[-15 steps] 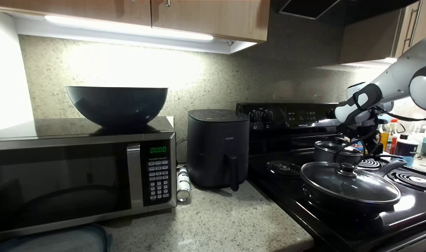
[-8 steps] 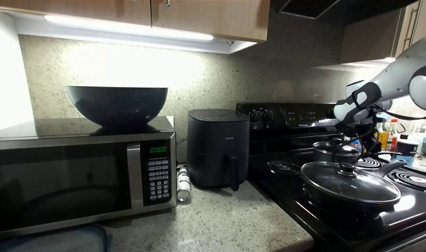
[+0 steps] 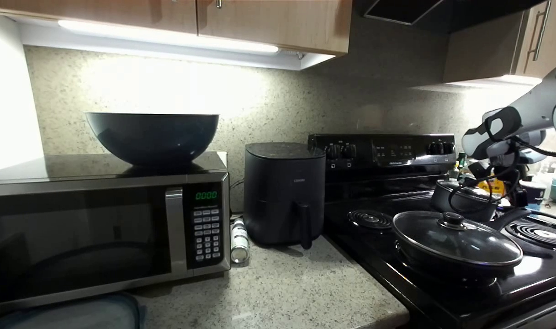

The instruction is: Slide the pot on the stove to the plate on the right

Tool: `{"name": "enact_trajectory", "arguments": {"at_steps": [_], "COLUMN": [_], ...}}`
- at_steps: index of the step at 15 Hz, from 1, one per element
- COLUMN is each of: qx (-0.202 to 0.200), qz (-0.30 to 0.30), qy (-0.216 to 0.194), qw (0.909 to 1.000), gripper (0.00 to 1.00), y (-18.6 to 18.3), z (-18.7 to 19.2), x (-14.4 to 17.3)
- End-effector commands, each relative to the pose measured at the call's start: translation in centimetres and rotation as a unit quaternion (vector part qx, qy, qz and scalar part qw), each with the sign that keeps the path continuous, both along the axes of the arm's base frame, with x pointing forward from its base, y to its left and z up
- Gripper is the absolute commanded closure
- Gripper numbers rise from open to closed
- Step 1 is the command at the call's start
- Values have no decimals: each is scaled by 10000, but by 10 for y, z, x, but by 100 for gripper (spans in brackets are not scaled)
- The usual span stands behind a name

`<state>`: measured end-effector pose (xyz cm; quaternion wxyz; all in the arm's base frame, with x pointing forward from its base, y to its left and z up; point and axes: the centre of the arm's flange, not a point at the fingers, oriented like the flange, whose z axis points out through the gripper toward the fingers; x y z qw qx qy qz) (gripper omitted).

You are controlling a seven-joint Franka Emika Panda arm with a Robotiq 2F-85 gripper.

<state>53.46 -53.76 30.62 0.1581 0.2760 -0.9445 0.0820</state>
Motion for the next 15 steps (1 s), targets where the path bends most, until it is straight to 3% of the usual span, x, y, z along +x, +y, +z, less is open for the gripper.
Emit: {"name": "enact_trajectory", "arguments": {"at_steps": [1, 6, 8, 9, 13, 14, 15], "qx": [50, -53, -19, -71, -132, -198, -274], "qz": [-663, -1011, -707, -769, -677, -799, -928], "qy": [21, 26, 51, 40, 22, -98, -239], "qw": [9978, 9949, 9975, 9970, 9976, 9966, 9950], "gripper": [84, 84, 84, 59, 59, 84, 84], "y": [-33, -34, -20, -34, -28, -28, -31], "z": [-5, 0, 4, 1, 8, 9, 11], "x": [-17, -33, -21, -31, -22, -21, -20]}}
